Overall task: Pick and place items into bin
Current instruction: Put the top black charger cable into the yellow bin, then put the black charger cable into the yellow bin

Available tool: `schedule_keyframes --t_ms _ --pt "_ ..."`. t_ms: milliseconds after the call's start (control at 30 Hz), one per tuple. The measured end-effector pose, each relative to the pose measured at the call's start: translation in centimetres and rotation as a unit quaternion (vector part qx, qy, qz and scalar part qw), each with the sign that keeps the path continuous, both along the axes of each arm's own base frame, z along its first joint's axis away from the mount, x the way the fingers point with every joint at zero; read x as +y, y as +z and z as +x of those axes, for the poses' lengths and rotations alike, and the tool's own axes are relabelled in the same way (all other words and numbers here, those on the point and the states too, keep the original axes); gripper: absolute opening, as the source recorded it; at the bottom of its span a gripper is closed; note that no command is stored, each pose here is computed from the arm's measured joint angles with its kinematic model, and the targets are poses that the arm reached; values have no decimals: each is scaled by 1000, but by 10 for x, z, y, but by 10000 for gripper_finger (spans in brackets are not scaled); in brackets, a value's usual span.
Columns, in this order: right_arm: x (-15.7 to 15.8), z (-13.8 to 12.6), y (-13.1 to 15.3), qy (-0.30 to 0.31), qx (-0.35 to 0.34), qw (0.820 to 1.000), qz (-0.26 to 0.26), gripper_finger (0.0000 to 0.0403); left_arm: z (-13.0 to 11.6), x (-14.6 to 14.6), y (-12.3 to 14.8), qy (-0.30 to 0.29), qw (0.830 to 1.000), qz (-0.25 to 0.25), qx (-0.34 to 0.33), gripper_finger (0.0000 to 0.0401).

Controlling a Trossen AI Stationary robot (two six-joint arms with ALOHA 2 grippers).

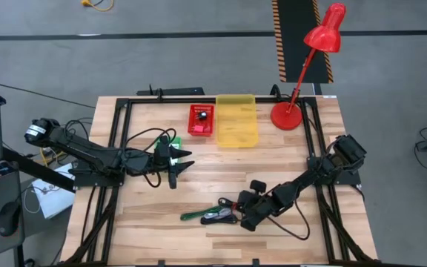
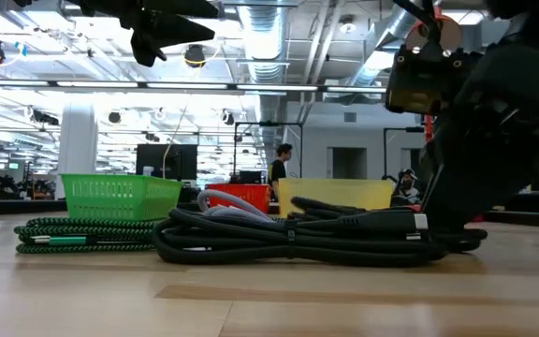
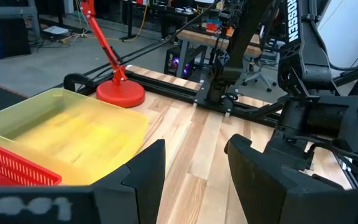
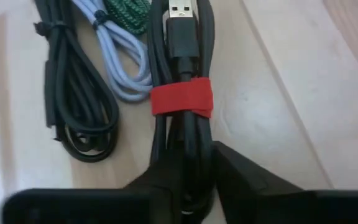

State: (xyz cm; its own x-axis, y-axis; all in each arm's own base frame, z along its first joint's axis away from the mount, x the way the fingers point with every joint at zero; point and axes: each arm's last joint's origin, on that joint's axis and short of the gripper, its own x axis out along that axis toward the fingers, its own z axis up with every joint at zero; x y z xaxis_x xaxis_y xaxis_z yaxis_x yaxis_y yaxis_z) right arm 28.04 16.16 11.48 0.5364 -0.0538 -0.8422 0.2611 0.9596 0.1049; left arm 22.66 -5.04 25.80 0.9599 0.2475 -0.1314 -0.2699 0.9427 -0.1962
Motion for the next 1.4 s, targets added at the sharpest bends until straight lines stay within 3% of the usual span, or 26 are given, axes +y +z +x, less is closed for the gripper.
schedule_keyframes --t_ms 67,233,467,800,967,1200,1400 --pt "0 0 0 -2 -2 1000 -4 27 0 0 0 0 1000 0 0 165" --pt "-4 0 6 -33 -30 998 -32 32 0 0 0 0 1000 0 0 165" --pt "-27 0 39 -81 -77 990 -86 26 0 0 0 0 1000 0 0 165" --pt "-118 -5 95 -155 -71 970 -175 26 0 0 0 0 1000 2 1 165" --pt "-172 -4 107 -172 -54 967 -182 27 0 0 -3 0 1000 5 13 165" --pt "-230 -5 104 -197 -42 967 -156 94 -2 1 -11 0 998 18 57 165" --pt "-252 -8 105 -220 -53 964 -140 153 -3 1 -12 0 998 22 65 165"
